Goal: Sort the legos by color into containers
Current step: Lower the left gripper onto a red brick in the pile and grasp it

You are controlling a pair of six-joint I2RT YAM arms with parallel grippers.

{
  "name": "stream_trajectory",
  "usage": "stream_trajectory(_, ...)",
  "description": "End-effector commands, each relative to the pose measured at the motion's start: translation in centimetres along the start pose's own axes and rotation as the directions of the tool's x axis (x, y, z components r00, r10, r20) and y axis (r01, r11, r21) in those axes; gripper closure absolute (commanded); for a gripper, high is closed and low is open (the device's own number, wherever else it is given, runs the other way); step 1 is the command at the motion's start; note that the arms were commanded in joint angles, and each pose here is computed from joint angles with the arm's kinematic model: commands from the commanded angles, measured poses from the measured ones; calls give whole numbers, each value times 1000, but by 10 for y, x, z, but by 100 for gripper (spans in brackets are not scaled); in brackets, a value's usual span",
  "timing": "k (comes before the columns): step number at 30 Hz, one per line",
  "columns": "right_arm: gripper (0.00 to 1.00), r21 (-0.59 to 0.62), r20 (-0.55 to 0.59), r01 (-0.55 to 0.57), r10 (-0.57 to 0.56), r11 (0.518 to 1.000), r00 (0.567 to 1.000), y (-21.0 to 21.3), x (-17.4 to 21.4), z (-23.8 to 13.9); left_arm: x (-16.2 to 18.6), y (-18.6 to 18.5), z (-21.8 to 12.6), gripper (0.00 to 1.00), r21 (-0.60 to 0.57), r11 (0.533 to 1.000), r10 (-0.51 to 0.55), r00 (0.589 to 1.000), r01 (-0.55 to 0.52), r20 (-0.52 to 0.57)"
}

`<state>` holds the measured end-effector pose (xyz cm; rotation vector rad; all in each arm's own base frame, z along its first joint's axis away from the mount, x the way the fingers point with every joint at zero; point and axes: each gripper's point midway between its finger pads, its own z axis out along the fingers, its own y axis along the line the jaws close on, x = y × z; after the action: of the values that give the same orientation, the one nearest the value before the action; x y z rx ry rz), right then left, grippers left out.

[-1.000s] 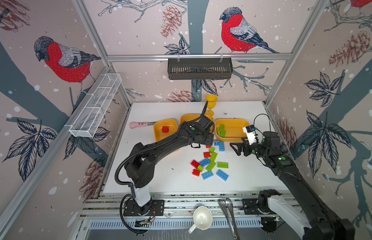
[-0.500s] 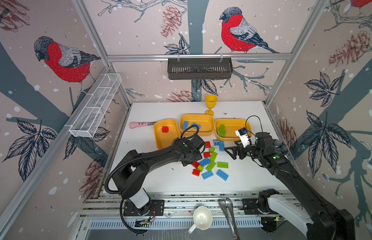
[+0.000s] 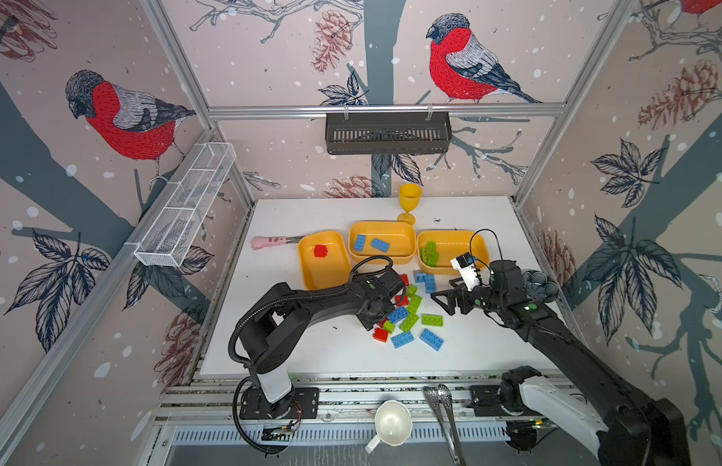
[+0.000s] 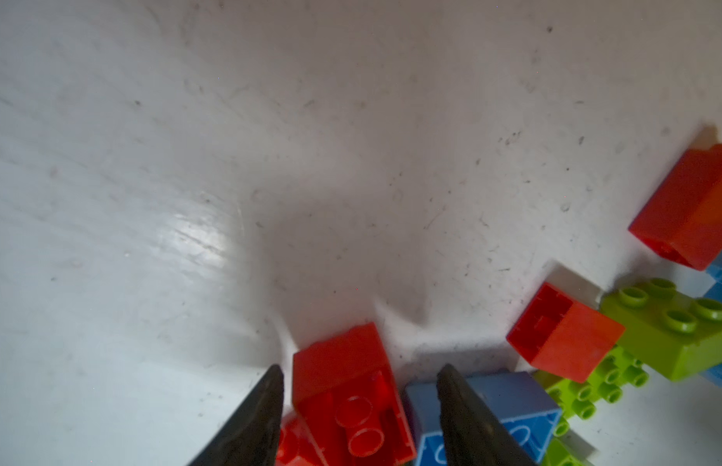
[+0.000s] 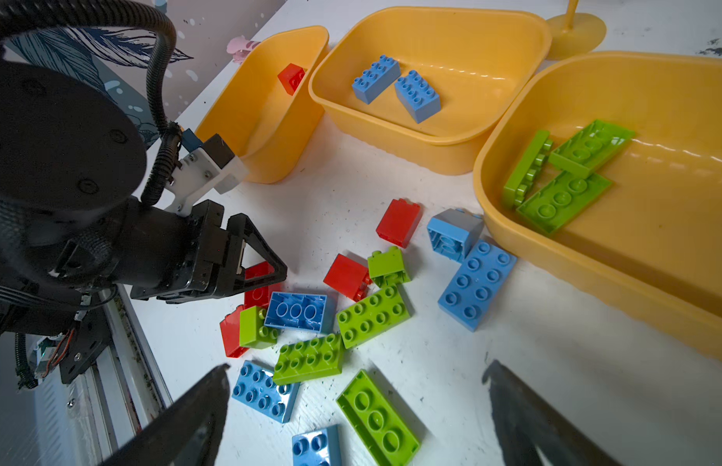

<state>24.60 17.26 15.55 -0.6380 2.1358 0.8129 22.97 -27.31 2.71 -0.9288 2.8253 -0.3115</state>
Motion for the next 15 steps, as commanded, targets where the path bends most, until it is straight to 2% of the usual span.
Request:
stream_trajectory(1,1,-15,20,14,-14,1000,1000,4,-5,-1,2,1,3,46,-27,999,-28,1000,28,-1)
stream_trajectory(11,1,-14,27,15,-15,1000,1000,4,-4,-2,4,16,7,56,-170,985,21,1000,-20,2)
stream_trajectory(13,1,-13,29,16,-15,1000,999,4,-5,-3,4,17,7,61,-172,985,28,1000,-28,1)
stream_trajectory(15,1,-10,29,17,-17,1000,999,3,-6,-3,4,16,6,70,-169,985,39,999,-38,2)
